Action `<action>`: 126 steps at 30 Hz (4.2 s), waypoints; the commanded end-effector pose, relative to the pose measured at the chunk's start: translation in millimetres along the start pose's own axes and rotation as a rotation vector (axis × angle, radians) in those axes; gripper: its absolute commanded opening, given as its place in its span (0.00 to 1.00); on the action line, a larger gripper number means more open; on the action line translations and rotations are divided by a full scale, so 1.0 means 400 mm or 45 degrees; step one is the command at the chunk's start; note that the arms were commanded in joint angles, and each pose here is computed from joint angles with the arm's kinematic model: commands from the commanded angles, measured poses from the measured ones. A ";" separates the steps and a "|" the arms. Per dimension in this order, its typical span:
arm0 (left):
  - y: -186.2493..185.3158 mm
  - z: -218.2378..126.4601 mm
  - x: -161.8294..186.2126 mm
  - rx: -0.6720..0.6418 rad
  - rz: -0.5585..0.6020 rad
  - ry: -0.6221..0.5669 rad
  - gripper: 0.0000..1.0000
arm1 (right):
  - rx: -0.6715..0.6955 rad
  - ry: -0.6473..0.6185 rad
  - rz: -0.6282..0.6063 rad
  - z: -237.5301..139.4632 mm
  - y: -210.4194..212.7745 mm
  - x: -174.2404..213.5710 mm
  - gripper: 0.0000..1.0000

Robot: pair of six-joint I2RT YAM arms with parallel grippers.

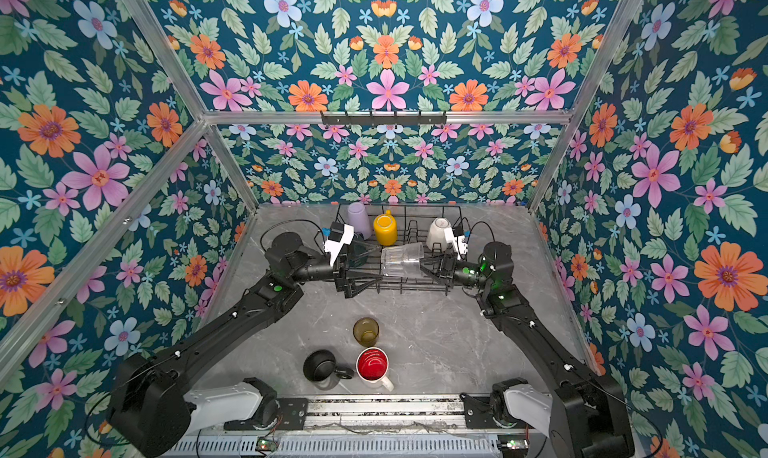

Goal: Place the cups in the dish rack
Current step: 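Grasp the clear glass with the left gripper while the right holds it, then open and withdraw the right gripper while the left gripper holds the glass, then lower the clear glass upside down into the rack with the left gripper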

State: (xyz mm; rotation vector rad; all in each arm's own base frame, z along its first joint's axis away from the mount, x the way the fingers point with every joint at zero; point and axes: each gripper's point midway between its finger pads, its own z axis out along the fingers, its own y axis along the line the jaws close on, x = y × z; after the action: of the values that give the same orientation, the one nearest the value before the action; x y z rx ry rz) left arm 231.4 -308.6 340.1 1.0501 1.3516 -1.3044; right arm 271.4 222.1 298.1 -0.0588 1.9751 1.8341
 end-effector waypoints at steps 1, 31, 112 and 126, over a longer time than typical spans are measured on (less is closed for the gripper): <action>-0.012 0.002 -0.021 0.040 0.030 -0.026 1.00 | -0.066 0.026 -0.083 0.012 0.045 0.004 0.00; -0.031 0.022 -0.048 0.185 -0.008 -0.082 0.97 | -0.229 0.135 -0.094 0.095 0.101 0.033 0.00; 0.515 0.175 0.063 -0.797 -0.402 0.456 0.00 | 0.708 -0.254 -0.118 -0.160 -0.167 0.019 0.62; 0.647 0.242 0.240 -1.066 -0.380 0.691 0.00 | 0.774 -0.266 -0.143 -0.188 -0.187 0.044 0.79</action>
State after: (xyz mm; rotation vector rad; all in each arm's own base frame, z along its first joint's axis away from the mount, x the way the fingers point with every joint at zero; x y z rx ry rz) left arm 468.7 -397.8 206.2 0.6353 2.2488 -0.5846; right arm 256.8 149.9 222.9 0.2089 2.2442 1.1067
